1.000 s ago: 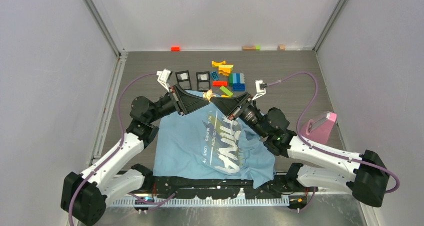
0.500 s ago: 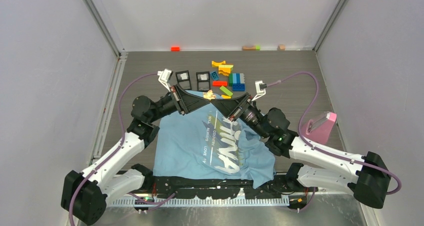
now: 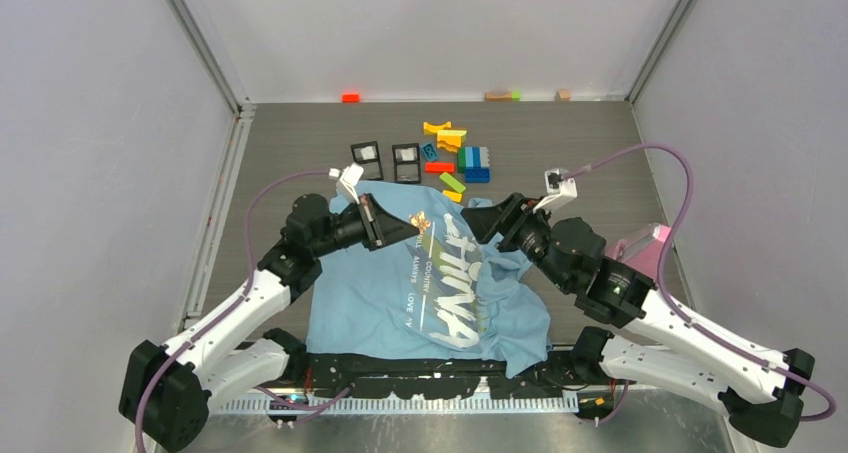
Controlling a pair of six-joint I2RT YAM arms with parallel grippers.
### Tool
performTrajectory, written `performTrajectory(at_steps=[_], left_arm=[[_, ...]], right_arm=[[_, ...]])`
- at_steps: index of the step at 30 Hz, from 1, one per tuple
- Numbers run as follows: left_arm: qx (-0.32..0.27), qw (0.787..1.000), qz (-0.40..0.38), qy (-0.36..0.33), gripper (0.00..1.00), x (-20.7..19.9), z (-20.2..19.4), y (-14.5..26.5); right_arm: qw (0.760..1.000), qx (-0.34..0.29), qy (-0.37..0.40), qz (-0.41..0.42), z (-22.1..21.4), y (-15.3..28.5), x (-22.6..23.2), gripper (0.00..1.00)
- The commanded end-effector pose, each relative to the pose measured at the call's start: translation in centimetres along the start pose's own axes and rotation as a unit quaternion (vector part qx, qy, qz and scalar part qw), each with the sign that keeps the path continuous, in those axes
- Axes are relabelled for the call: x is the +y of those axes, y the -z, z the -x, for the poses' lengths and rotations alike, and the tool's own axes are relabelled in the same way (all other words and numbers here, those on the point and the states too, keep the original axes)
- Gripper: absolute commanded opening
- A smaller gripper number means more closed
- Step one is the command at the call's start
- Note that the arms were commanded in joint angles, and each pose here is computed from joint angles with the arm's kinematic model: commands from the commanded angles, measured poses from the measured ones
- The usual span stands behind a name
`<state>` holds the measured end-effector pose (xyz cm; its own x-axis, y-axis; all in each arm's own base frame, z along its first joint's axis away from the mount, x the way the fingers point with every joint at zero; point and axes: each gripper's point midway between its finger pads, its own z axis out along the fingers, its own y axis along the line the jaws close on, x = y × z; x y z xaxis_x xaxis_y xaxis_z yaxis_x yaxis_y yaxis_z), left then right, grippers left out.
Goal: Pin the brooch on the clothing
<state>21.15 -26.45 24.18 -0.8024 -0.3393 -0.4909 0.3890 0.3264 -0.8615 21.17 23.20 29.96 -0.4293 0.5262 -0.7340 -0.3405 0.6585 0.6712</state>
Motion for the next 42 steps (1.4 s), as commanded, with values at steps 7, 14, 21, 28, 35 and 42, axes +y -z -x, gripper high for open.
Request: performTrajectory(at_steps=[7,14,21,28,35,42], left_arm=[[0.071,0.995,0.059,-0.029,0.0,1.6,-7.6,-1.6],[0.075,0.995,0.054,-0.027,0.0,0.7,-10.9,-3.6],[0.118,0.992,0.036,-0.015,0.0,0.6,-13.7,-6.5],[0.118,0.991,0.055,-0.016,0.0,1.6,-14.1,-7.5],[0.131,0.989,0.066,-0.015,0.0,1.9,-14.6,-8.2],[0.138,0.984,0.104,-0.04,0.0,2.6,-14.8,-8.4]], right_arm=[[0.975,0.17,0.073,-0.12,-7.7,5.8,-9.0,0.69],[0.966,0.211,0.06,-0.137,-10.2,7.2,-10.8,0.57],[0.967,0.213,0.069,-0.123,-11.7,7.1,-11.9,0.55],[0.964,0.218,0.099,-0.118,-12.7,5.6,-12.3,0.53],[0.959,0.22,0.13,-0.126,-12.9,4.5,-12.7,0.44],[0.959,0.224,0.126,-0.116,-12.8,4.4,-12.1,0.03]])
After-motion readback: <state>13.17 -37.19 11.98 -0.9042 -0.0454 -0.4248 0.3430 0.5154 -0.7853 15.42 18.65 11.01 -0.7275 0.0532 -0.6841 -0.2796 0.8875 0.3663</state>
